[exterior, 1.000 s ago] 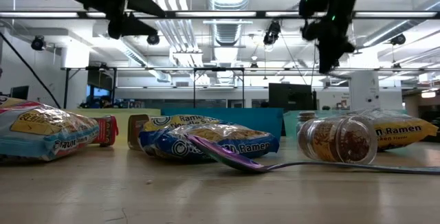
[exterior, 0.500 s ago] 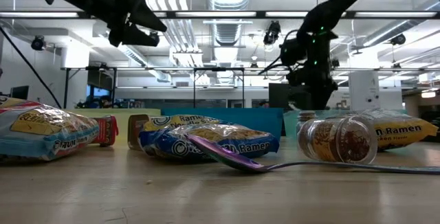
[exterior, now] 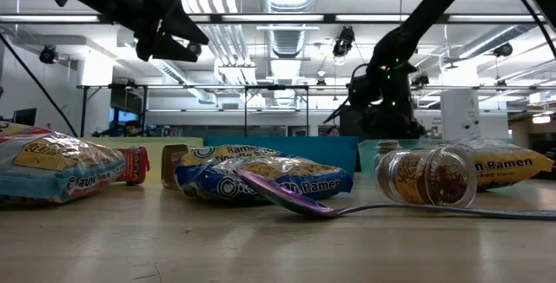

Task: Pick & Place Food Item
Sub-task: Put the light blue spoon into the green bin, then put the top brown seasoning bottle into the blue bin

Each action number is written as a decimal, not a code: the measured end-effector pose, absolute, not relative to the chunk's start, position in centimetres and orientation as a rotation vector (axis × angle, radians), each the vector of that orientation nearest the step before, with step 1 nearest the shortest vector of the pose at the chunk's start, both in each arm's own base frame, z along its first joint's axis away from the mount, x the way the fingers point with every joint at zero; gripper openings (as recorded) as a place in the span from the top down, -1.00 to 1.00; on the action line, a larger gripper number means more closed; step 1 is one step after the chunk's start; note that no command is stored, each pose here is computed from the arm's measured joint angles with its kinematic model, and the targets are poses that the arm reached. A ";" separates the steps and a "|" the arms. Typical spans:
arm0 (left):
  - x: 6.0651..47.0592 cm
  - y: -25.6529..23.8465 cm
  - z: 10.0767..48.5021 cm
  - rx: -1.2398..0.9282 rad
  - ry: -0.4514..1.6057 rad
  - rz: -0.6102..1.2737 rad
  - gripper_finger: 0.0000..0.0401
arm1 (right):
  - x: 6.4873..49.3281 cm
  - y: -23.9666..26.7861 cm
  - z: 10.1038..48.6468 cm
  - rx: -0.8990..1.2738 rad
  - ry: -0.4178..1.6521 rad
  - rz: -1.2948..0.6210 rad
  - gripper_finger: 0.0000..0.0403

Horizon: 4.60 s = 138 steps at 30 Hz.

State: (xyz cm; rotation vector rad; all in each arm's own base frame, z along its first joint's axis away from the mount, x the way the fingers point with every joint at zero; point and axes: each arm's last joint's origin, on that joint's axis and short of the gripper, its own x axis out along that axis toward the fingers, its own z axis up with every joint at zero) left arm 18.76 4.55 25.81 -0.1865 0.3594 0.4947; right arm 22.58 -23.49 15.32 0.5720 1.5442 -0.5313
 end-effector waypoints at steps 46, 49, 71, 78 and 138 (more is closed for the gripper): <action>18.7 4.5 25.6 -0.211 0.371 0.501 -0.78 | 21.8 -22.7 15.3 0.586 1.568 -0.541 0.54; 18.7 4.5 25.6 -0.211 0.372 0.501 -0.78 | 21.7 -22.6 16.2 0.582 1.537 -0.566 0.54; 18.7 4.5 25.5 -0.207 0.377 0.500 -0.78 | 19.8 -20.5 22.0 0.616 1.392 -0.666 0.54; 18.7 4.5 25.5 -0.206 0.377 0.500 -0.78 | 19.0 -19.2 25.0 0.664 1.238 -0.643 0.54; 18.6 4.5 25.5 -0.205 0.386 0.500 -0.78 | 21.1 -9.2 25.3 0.688 1.098 -0.209 -0.97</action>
